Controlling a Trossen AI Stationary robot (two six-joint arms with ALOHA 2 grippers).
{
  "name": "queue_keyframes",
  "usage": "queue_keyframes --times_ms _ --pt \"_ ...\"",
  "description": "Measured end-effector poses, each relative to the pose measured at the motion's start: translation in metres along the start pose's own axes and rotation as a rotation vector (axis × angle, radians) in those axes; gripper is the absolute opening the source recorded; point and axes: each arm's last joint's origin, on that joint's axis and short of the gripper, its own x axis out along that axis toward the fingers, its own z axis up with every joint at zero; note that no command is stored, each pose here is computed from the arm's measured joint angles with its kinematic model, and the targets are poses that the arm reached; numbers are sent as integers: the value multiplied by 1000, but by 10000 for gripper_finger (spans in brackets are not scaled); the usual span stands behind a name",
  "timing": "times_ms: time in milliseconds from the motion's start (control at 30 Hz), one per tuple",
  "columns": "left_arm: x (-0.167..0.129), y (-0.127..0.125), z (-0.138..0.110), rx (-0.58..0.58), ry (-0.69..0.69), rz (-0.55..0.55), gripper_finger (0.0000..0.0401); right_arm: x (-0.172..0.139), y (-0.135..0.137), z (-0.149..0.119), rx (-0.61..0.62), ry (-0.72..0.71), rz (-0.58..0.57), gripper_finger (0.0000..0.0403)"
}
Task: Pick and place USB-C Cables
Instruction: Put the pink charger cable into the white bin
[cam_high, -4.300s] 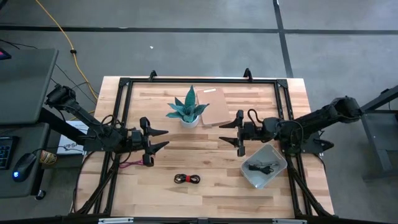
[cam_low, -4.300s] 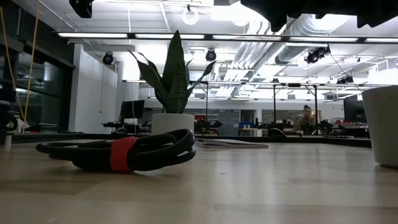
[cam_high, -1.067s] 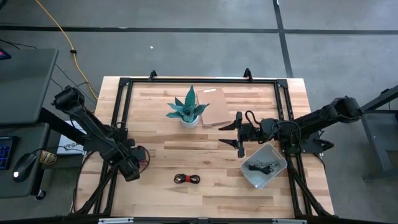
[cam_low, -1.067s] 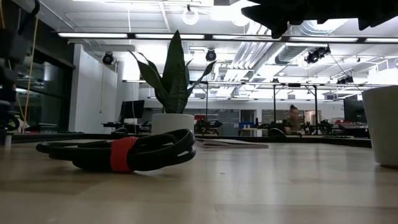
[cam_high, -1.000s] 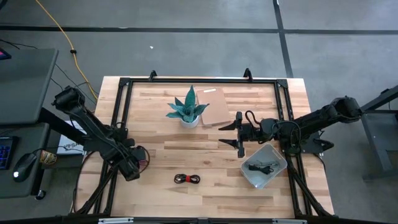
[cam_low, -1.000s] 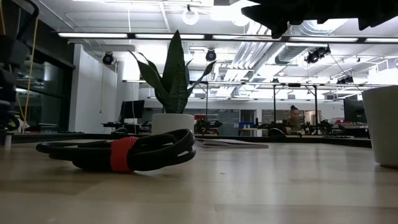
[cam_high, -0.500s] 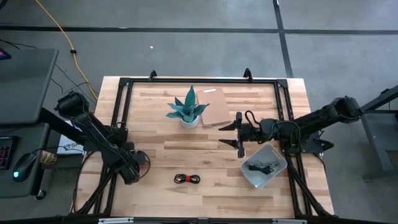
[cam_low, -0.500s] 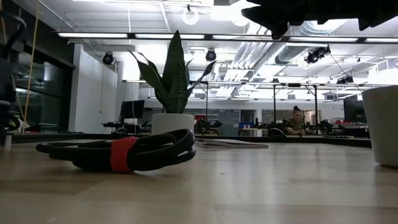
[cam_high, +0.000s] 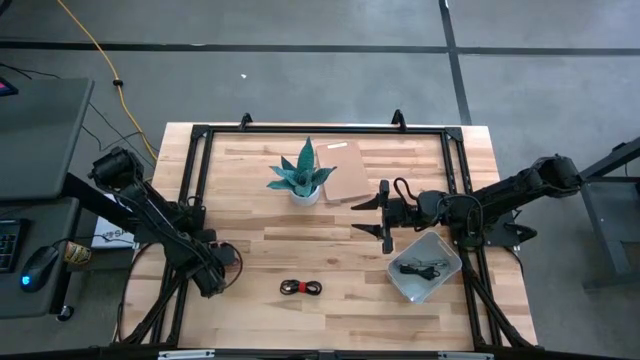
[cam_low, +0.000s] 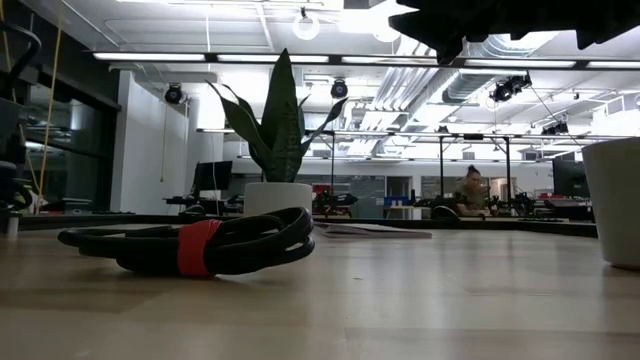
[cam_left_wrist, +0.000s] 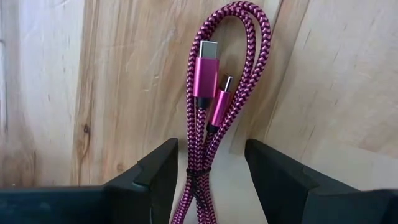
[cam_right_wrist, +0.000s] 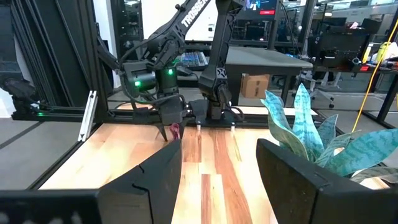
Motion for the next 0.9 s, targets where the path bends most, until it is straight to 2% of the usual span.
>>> queue_keyframes --times_ms 300,467,733,900 --pt "0 0 0 7 -1 -2 175 0 0 0 0 0 0 199" --pt "0 -1 0 15 -1 -7 156 0 0 0 0 0 0 199" --pt "0 -1 0 14 1 -14 104 0 0 0 0 0 0 199" --pt "0 -2 0 35 2 -20 42 0 0 0 0 0 0 199"
